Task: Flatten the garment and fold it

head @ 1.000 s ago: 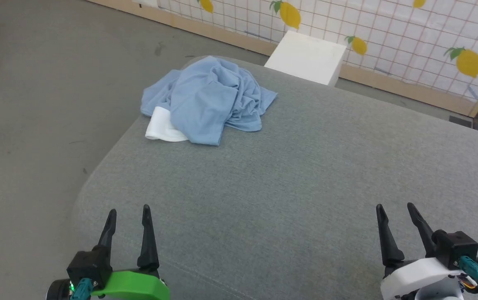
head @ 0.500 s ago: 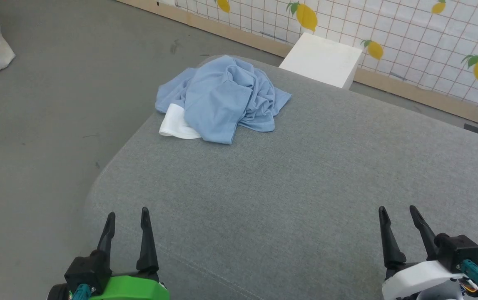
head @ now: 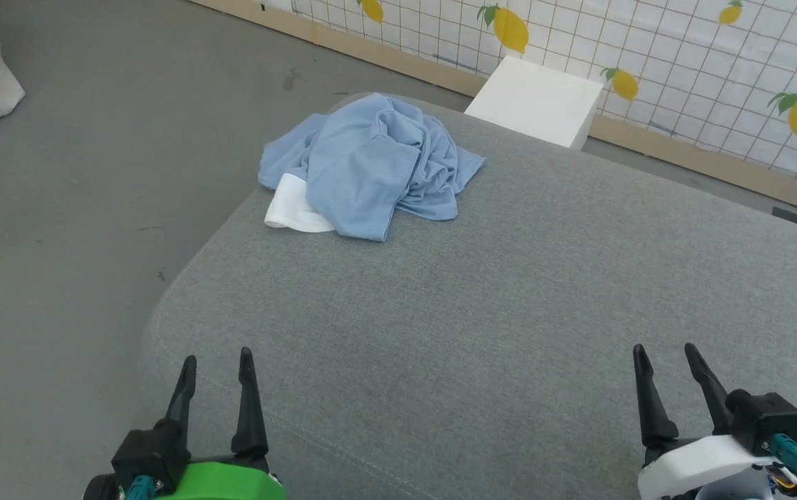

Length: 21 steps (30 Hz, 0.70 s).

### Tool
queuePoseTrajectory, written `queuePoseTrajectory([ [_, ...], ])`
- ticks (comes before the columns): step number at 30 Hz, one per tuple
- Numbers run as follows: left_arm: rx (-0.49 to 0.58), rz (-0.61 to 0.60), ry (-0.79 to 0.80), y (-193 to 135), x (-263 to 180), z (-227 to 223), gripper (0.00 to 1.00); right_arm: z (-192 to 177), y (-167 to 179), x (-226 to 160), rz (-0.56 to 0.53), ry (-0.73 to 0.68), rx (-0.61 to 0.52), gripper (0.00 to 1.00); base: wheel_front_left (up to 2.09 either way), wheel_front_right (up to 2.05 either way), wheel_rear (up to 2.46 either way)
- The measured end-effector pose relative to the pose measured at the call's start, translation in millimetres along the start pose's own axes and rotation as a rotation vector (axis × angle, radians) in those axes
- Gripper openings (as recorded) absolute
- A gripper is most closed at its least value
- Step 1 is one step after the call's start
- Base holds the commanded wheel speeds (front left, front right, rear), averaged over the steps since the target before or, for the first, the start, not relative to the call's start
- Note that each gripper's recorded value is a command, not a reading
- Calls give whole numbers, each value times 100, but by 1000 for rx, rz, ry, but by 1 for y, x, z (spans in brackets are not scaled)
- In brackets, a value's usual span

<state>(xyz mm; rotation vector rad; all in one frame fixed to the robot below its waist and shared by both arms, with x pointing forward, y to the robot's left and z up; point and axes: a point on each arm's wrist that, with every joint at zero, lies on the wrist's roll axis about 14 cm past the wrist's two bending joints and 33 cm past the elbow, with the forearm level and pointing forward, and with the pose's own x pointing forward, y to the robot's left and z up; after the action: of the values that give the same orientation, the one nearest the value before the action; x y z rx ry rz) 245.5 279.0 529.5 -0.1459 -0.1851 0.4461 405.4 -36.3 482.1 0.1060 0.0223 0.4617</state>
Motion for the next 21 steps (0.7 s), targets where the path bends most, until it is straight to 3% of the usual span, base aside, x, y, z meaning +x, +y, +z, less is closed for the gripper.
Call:
queuePoseTrajectory([
  [9, -4, -109, -46, -25, 16, 14, 100, -6, -4, 0, -11, 14, 10, 100, 0, 0, 0],
  [21, 157, -398, -124, -85, 119, 88, 100, -5, -18, 12, -33, 10, 7, 100, 0, 0, 0],
])
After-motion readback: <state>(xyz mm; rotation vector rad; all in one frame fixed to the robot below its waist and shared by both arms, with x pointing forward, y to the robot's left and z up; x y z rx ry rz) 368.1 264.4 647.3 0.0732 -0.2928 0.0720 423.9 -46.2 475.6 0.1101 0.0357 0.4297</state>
